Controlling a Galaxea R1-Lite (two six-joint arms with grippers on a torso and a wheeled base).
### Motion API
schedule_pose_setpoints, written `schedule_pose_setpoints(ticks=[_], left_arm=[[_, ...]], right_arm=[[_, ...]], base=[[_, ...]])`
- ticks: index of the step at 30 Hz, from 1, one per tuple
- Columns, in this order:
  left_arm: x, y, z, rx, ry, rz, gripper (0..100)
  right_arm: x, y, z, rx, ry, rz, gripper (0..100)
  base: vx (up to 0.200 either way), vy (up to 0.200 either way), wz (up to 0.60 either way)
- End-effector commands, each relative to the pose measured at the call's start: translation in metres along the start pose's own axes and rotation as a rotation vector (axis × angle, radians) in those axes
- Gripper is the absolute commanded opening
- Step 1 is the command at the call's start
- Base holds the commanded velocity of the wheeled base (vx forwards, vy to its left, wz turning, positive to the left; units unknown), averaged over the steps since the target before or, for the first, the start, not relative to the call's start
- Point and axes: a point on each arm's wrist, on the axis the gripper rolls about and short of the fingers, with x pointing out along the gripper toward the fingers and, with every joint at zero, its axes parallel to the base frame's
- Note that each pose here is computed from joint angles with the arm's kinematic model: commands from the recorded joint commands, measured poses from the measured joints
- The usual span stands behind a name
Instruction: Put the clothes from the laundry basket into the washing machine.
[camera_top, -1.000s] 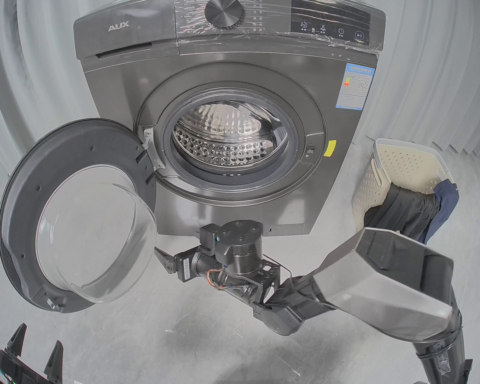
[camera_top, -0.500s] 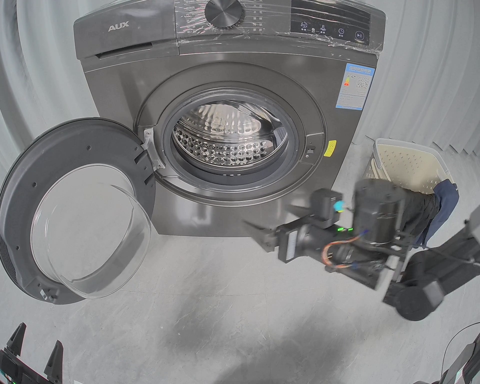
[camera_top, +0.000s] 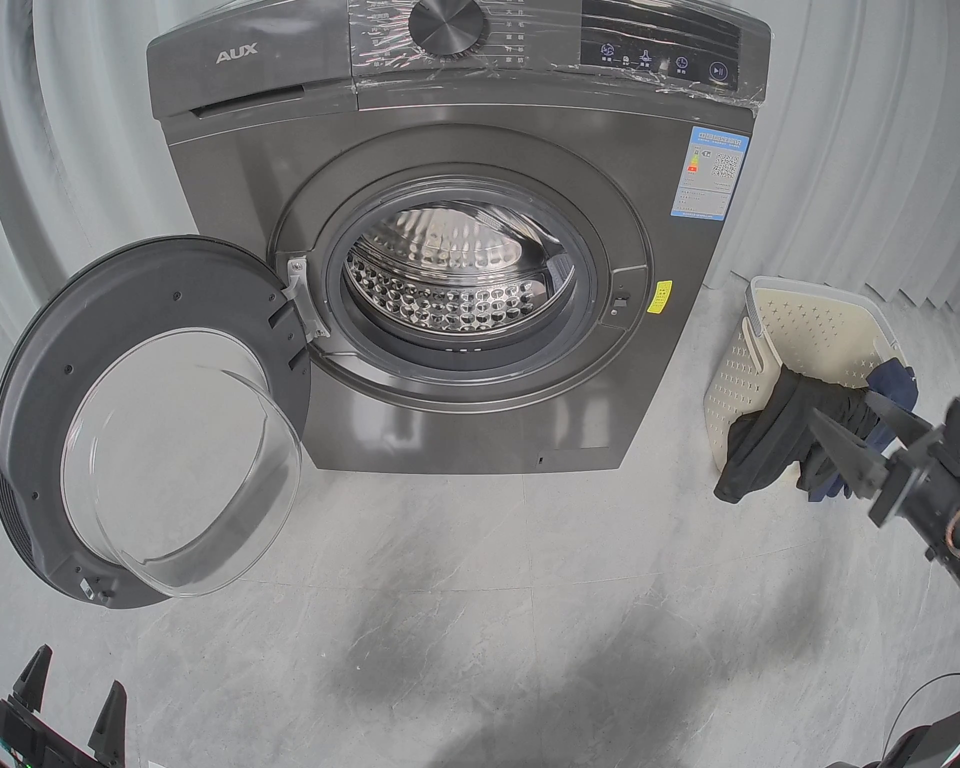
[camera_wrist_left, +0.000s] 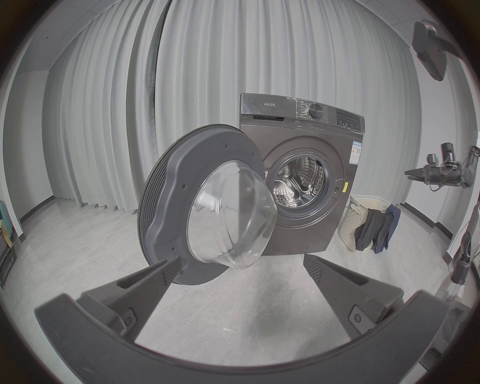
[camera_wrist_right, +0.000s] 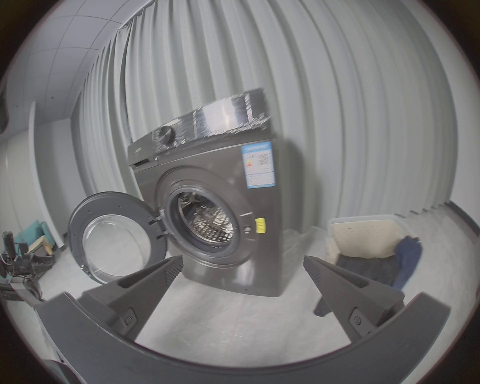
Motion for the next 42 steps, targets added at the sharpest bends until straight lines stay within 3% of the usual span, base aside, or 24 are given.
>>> schedule_pose_setpoints(ticks=[1,14,18,21,26,28,34,38,42], left_arm=[[0.000,0.000,-0.005,0.002,0.001,0.001,100],[0.000,0.000,-0.005,0.002,-0.001,0.001,100],[0.000,0.000,-0.005,0.008,-0.001,-0.001,100],[0.000,0.000,-0.005,0.008,-0.001,-0.001,100],[0.000,0.000,-0.005,0.011,0.000,-0.008,100],[0.000,0.000,-0.005,0.009,0.000,-0.010,100],[0.000,0.000,-0.005,0.008,0.000,-0.011,100],[0.000,0.000,-0.005,0.005,0.000,-0.011,100],[0.000,0.000,-0.005,-0.003,0.001,-0.010,100]], right_arm=[[-0.083,-0.017,-0.013,-0.036,-0.114,-0.138,100],[-0.141,-0.016,-0.053,-0.034,-0.091,-0.216,100],[-0.168,-0.013,-0.075,-0.051,-0.083,-0.277,100],[-0.178,-0.011,-0.089,-0.045,-0.047,-0.274,100],[-0.178,-0.011,-0.091,-0.047,-0.031,-0.297,100],[-0.182,-0.008,-0.101,-0.052,0.013,-0.319,100],[-0.184,-0.007,-0.104,-0.059,0.011,-0.308,100],[-0.185,-0.008,-0.113,-0.040,0.091,-0.315,100],[-0.184,-0.008,-0.111,-0.052,0.081,-0.305,100]], base=[[0.000,0.000,0.00],[0.000,0.000,0.00],[0.000,0.000,0.00],[0.000,0.000,0.00],[0.000,0.000,0.00],[0.000,0.000,0.00],[0.000,0.000,0.00],[0.000,0.000,0.00],[0.000,0.000,0.00]])
